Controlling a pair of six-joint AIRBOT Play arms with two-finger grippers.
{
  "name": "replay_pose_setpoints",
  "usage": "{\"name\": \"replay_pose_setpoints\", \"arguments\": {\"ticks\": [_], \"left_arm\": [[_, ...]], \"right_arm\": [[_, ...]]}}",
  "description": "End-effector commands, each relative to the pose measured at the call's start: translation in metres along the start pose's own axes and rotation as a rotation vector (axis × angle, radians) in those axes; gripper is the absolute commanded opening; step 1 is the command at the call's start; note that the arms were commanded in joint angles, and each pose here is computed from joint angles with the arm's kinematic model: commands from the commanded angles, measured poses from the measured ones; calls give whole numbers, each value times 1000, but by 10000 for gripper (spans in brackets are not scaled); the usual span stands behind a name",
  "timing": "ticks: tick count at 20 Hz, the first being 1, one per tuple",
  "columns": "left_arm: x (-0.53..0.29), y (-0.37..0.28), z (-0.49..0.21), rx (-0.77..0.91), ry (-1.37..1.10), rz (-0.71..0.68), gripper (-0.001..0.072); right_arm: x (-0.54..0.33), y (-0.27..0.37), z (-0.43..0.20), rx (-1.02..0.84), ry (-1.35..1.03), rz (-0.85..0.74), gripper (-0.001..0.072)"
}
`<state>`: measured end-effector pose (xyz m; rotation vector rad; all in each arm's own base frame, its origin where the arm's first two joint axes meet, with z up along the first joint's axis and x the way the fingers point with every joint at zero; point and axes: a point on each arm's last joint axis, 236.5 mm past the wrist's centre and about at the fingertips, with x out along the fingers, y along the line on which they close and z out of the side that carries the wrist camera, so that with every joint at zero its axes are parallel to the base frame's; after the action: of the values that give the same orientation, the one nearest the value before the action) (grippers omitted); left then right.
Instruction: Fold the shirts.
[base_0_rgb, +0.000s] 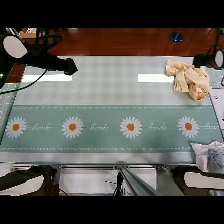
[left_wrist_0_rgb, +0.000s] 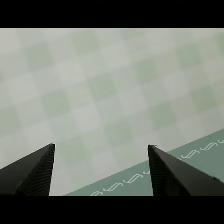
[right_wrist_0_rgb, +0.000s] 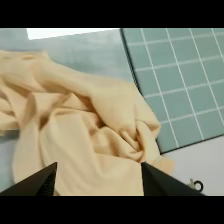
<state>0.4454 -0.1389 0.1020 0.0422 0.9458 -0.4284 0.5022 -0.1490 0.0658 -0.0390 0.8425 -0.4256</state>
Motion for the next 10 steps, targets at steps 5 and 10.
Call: {"name": "replay_pose_setpoints", "arguments": {"ticks": [5, 10], "left_arm": [[0, -6, 2, -15, -8, -25, 720], [0, -7, 2, -16, -8, -28, 720]], "right_arm": [[61, -58, -70, 155, 228, 30, 587], [89, -18, -93, 190, 289, 173, 587]]}}
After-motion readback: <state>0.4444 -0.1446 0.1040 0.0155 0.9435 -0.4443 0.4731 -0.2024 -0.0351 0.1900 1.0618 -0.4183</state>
